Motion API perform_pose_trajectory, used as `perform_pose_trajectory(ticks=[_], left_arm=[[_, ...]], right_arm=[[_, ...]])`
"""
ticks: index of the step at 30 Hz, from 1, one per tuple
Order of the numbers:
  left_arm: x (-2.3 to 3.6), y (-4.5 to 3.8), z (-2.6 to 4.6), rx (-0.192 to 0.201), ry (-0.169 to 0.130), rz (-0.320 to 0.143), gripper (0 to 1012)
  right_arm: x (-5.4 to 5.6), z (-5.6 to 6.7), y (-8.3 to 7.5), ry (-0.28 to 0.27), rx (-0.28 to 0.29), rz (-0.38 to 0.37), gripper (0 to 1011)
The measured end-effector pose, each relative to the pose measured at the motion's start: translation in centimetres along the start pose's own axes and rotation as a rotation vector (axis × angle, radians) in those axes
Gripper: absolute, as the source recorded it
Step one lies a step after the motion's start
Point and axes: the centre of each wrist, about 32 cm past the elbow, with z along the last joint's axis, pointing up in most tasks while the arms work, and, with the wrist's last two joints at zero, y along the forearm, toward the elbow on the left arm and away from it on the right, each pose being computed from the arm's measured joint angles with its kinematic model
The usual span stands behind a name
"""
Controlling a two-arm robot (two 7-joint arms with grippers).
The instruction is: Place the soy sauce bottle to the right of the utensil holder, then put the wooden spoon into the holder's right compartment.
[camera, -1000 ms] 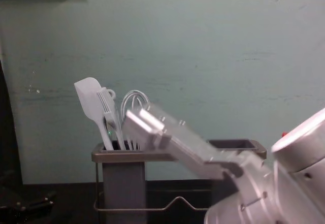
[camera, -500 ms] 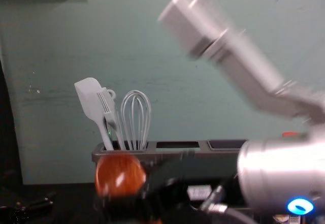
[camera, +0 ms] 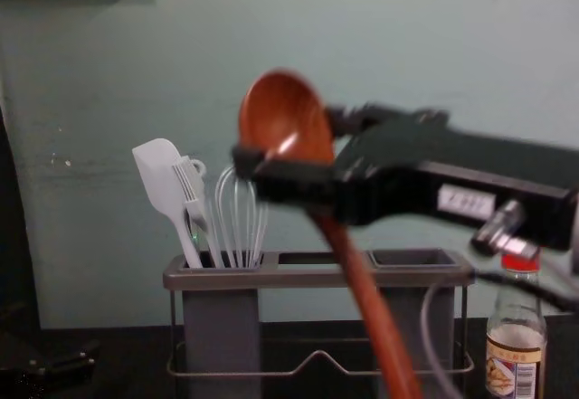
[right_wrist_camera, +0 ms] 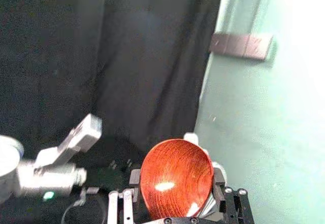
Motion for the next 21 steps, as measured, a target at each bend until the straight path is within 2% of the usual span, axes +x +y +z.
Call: perform_pose_trajectory(ticks=[2, 3, 5, 6, 10, 16, 21], left_arm=[[0.00, 0.00, 0.00, 0.000, 0.000, 0.000, 1012], [0.00, 0.00, 0.00, 0.000, 0.000, 0.000, 1011], [0.00, 0.00, 0.00, 0.000, 0.000, 0.000, 1011], [0.00, 0.00, 0.00, 0.000, 0.000, 0.000, 1011], [0.00, 0.00, 0.00, 0.000, 0.000, 0.000, 1011], [0.00, 0.00, 0.00, 0.000, 0.000, 0.000, 1012], [0.00, 0.00, 0.00, 0.000, 0.000, 0.000, 1011]], right_arm=[[0.6, 0.1, -0.3, 0.011, 0.036, -0.017, 838], [0.6, 0.1, -0.3, 0.011, 0.036, -0.017, 838], [1.4, 0.6, -0.4, 0.011, 0.063, -0.037, 838], [1.4, 0.6, -0.4, 0.011, 0.063, -0.037, 838], [2.8, 1.5, -0.1, -0.006, 0.084, -0.076, 838], [4.3, 2.1, 0.9, -0.017, 0.086, -0.121, 837], [5.7, 2.4, 2.3, -0.039, 0.079, -0.164, 838]])
